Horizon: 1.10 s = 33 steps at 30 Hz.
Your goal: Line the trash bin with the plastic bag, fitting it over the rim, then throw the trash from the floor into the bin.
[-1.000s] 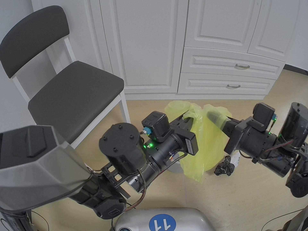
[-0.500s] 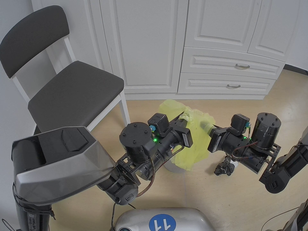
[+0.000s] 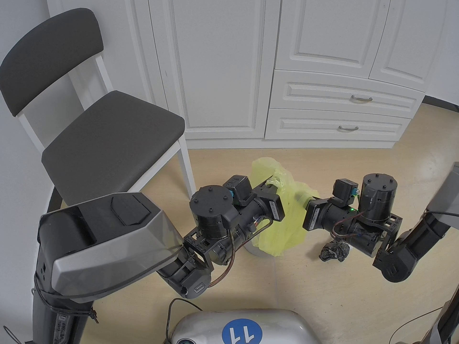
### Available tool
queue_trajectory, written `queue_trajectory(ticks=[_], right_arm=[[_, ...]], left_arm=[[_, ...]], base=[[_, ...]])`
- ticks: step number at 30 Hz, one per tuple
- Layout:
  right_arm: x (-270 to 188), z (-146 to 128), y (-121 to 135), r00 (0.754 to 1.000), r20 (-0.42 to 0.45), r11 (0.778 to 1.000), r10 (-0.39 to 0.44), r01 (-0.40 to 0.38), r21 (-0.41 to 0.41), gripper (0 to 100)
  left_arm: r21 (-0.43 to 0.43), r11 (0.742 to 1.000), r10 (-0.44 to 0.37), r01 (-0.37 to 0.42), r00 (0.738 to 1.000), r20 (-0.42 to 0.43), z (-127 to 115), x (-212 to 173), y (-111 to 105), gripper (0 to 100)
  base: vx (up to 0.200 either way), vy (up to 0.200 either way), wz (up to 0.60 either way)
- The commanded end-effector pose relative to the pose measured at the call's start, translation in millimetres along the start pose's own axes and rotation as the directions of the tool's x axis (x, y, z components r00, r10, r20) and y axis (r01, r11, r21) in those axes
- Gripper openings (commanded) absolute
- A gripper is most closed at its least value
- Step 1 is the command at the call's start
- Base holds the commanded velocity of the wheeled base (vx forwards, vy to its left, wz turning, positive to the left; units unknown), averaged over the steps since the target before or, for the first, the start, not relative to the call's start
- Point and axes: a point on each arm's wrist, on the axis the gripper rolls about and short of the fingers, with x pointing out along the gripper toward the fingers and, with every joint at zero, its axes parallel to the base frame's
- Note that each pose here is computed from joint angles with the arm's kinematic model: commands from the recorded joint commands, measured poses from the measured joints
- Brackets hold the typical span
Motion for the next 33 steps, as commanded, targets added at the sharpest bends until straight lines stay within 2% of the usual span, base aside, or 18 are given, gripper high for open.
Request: queue_trajectory(ticks=[1,6,9,15,18,22,25,27,33], right_arm=[[23.0,-19.0,-12.0,0.998,-0.049,0.998,-0.031,0.034,0.05,0],[32.1,-21.4,-15.6,0.994,-0.095,0.994,-0.051,0.06,0.089,0],[41.1,-15.0,-17.0,0.992,-0.107,0.985,-0.064,0.08,0.152,0],[58.3,-19.3,-35.0,0.987,-0.117,0.971,-0.112,0.134,0.199,0],[66.1,-21.2,-48.9,0.983,-0.117,0.965,-0.142,0.164,0.204,0],[73.6,-17.8,-64.5,0.975,-0.13,0.954,-0.181,0.206,0.219,0],[81.6,-9.3,-81.8,0.966,-0.131,0.924,-0.225,0.254,0.284,0],[83.0,-5.0,-89.6,0.962,-0.125,0.914,-0.243,0.27,0.301,0],[80.5,2.8,-108.3,0.955,-0.109,0.902,-0.277,0.297,0.312,0]], left_arm=[[-0.041,0.999,0.009,-0.01,0.999,-0.038,-13.9,3.1,15.0,0],[-0.072,0.997,0.017,-0.022,0.997,-0.077,-16.9,3.6,17.9,0],[-0.098,0.995,0.026,-0.035,0.995,-0.095,-25.0,8.1,23.3,0],[-0.105,0.993,0.053,-0.062,0.995,-0.081,-38.6,22.7,43.6,0],[-0.138,0.987,0.071,-0.076,0.997,-0.043,-34.3,34.2,55.8,0],[-0.196,0.975,0.099,-0.102,0.995,-0.025,-24.7,41.2,69.6,0],[-0.286,0.948,0.131,-0.138,0.99,-0.045,-16.5,48.4,80.4,0],[-0.317,0.936,0.142,-0.154,0.988,-0.058,-14.3,51.8,82.5,0],[-0.357,0.919,0.152,-0.17,0.985,-0.078,-14.2,56.7,85.5,0]], base=[[0.0,0.0,0.0],[0.0,0.0,0.0],[0.0,0.0,0.0],[0.0,0.0,0.0],[0.0,0.0,0.0],[0.0,0.0,0.0],[0.0,0.0,0.0],[0.0,0.0,0.0],[0.0,0.0,0.0]])
